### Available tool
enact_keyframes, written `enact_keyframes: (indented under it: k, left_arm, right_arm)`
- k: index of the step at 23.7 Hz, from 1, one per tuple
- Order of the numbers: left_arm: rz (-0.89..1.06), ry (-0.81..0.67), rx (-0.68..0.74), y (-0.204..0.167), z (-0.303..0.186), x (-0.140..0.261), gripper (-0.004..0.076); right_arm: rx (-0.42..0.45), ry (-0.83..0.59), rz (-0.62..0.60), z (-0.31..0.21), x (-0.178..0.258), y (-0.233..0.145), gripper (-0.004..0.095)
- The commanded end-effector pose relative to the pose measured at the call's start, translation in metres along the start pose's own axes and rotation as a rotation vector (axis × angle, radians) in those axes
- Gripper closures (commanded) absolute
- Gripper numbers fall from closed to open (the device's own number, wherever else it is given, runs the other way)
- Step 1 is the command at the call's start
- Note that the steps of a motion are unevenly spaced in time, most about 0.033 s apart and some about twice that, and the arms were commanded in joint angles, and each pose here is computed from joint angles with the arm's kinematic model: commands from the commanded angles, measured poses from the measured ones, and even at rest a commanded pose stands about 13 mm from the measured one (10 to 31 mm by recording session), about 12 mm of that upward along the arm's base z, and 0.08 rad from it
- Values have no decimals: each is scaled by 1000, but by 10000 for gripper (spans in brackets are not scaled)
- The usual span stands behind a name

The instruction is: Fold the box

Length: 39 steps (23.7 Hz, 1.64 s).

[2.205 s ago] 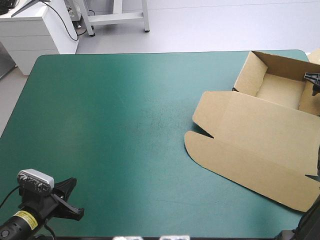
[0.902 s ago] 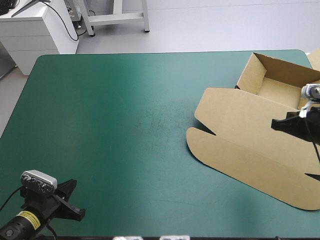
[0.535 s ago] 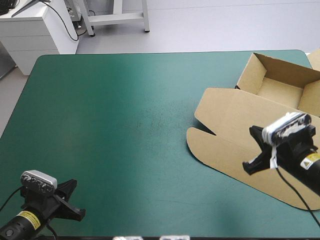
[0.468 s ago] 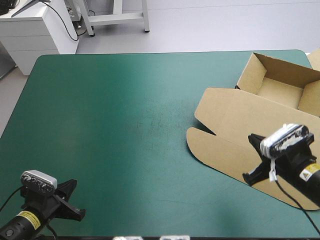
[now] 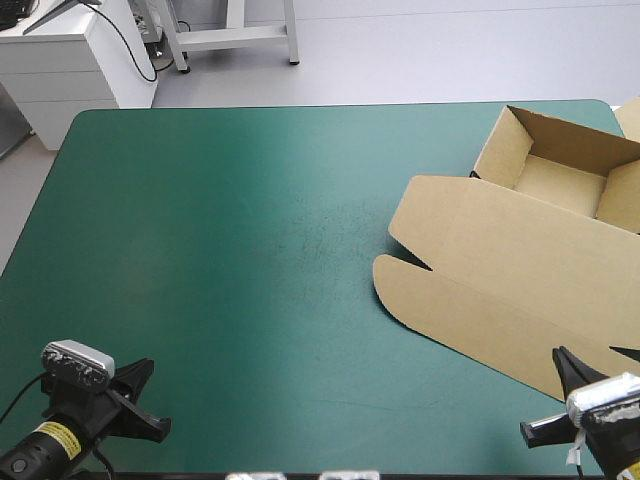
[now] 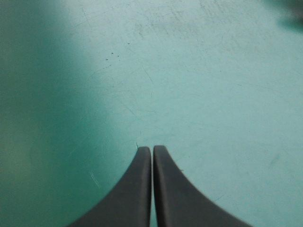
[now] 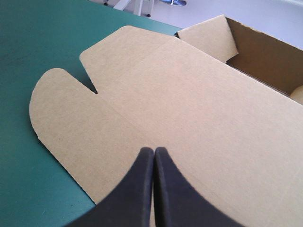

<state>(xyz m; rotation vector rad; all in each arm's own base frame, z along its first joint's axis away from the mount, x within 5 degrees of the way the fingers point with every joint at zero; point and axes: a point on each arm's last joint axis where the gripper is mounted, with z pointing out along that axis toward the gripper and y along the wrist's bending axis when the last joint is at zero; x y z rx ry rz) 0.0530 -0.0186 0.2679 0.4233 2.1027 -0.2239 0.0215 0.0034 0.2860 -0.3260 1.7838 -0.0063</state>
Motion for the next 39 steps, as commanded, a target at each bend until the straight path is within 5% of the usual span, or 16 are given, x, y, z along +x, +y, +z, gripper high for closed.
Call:
enact_keyframes:
  k: [1, 39]
  left_arm:
    - [2, -76, 10, -1, -3, -12, 731]
    - [-2, -78, 12, -1, -4, -12, 731]
  right_arm:
    - [58, -120, 30, -17, -4, -4, 923]
    - [54, -121, 64, -17, -4, -4, 924]
